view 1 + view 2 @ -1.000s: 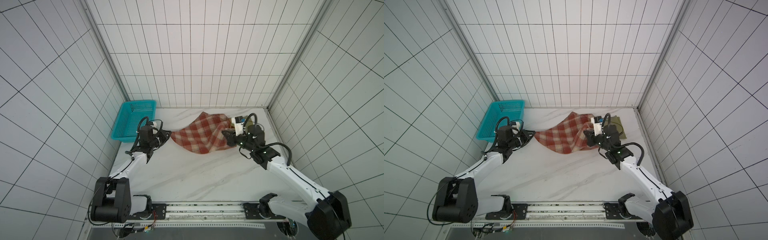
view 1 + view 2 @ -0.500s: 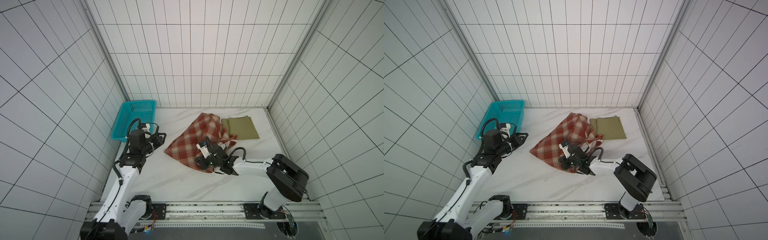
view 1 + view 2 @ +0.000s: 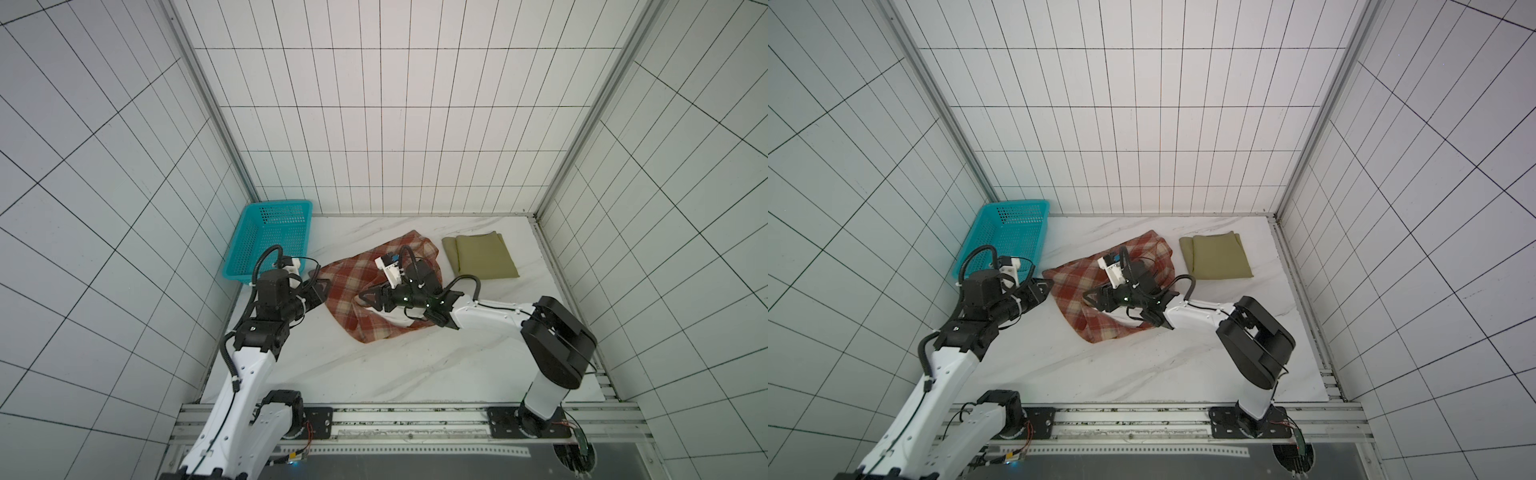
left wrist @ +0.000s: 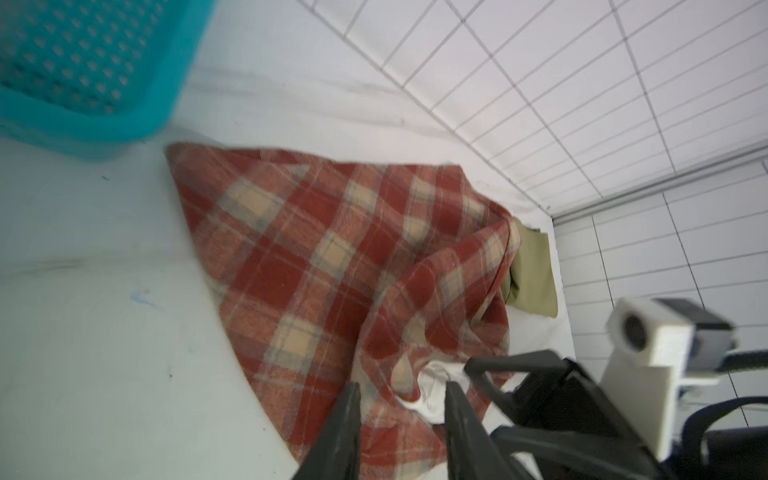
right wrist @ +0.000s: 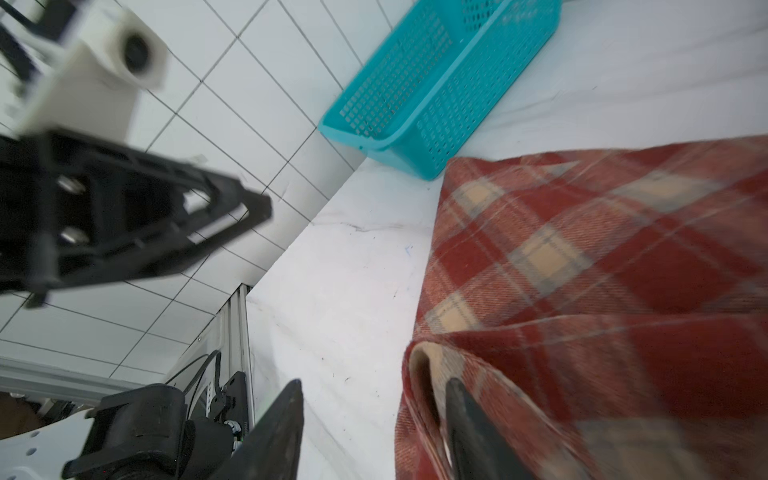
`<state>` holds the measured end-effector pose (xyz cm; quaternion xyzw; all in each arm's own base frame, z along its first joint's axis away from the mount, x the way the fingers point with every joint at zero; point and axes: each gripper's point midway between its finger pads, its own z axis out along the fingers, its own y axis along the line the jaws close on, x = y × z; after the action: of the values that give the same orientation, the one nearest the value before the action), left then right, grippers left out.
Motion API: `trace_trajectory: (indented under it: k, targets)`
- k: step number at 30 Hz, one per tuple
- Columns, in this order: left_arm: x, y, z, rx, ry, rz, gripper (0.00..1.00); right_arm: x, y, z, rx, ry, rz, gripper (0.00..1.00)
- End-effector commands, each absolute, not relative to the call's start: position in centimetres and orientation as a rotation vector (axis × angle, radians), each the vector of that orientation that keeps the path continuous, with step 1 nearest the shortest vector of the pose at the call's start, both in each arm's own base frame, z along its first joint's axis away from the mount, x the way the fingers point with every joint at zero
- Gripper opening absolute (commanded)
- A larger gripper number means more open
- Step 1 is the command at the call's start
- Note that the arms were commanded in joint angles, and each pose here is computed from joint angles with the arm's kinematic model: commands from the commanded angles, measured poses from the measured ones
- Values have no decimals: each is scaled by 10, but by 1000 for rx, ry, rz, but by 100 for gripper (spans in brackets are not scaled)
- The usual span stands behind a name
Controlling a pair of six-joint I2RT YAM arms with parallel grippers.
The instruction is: Fold and stack the skirts
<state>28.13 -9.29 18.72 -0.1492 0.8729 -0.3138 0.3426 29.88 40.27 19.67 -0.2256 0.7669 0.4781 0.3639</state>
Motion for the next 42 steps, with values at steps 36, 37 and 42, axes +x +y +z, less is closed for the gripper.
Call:
trace_trajectory:
  k: [36, 37, 42]
  targets:
    - [294, -156, 98, -364, 2469, -823, 41, 325, 248, 89, -564, 2287, 443, 59]
    - [295, -156, 98, -368, 2465, -824, 40, 327, 249, 90, -565, 2281, 429, 59]
    - [297, -158, 96, -369, 2468, -834, 37, 334, 253, 96, -575, 2262, 346, 58]
